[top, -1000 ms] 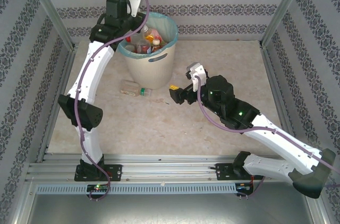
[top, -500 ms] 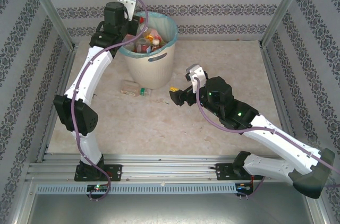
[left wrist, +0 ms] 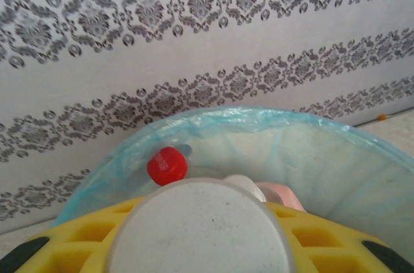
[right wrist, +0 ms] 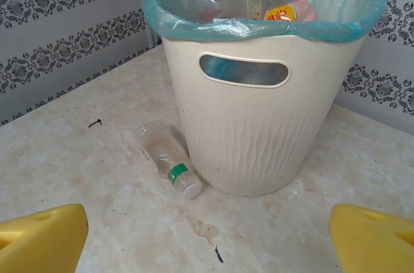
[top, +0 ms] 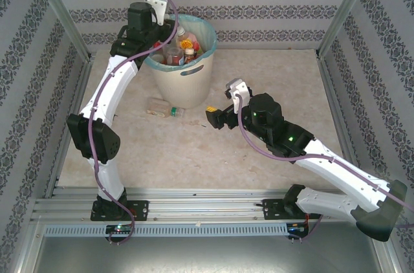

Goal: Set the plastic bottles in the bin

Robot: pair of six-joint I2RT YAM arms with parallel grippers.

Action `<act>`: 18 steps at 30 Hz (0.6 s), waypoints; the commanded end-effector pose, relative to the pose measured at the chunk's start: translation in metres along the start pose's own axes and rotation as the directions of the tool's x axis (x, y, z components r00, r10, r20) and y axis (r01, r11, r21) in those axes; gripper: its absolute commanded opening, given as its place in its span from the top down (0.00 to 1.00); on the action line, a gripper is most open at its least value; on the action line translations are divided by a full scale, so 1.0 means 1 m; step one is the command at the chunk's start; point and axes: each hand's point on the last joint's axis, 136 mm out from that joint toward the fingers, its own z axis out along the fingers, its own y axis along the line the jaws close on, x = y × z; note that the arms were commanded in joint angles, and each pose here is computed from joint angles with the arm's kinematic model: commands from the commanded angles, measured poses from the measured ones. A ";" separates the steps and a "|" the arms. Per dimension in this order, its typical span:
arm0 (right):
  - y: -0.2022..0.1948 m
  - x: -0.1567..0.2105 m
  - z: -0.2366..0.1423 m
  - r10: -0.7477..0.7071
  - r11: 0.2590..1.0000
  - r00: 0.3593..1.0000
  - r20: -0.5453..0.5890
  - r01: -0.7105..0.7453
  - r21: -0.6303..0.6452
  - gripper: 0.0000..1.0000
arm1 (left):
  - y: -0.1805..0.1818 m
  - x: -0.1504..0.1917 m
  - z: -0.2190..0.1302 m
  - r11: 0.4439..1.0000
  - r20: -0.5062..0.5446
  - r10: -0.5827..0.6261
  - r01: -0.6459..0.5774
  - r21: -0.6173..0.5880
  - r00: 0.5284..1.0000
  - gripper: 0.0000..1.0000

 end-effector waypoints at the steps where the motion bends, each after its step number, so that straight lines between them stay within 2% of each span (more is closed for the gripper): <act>1: -0.004 0.002 0.000 0.029 1.000 1.000 0.003 -0.029 0.011 0.05 | -0.004 0.031 0.006 0.998 -0.098 -0.055 0.059 0.035 0.994 1.00; 10: -0.005 0.010 0.003 0.028 0.999 0.999 -0.022 -0.028 0.015 0.05 | 0.004 0.112 0.041 0.998 -0.250 -0.063 0.063 -0.009 0.966 1.00; 18: -0.006 0.017 0.005 0.033 0.999 0.999 -0.036 -0.032 0.021 0.04 | 0.007 0.147 0.046 0.997 -0.295 -0.077 0.071 -0.028 0.952 1.00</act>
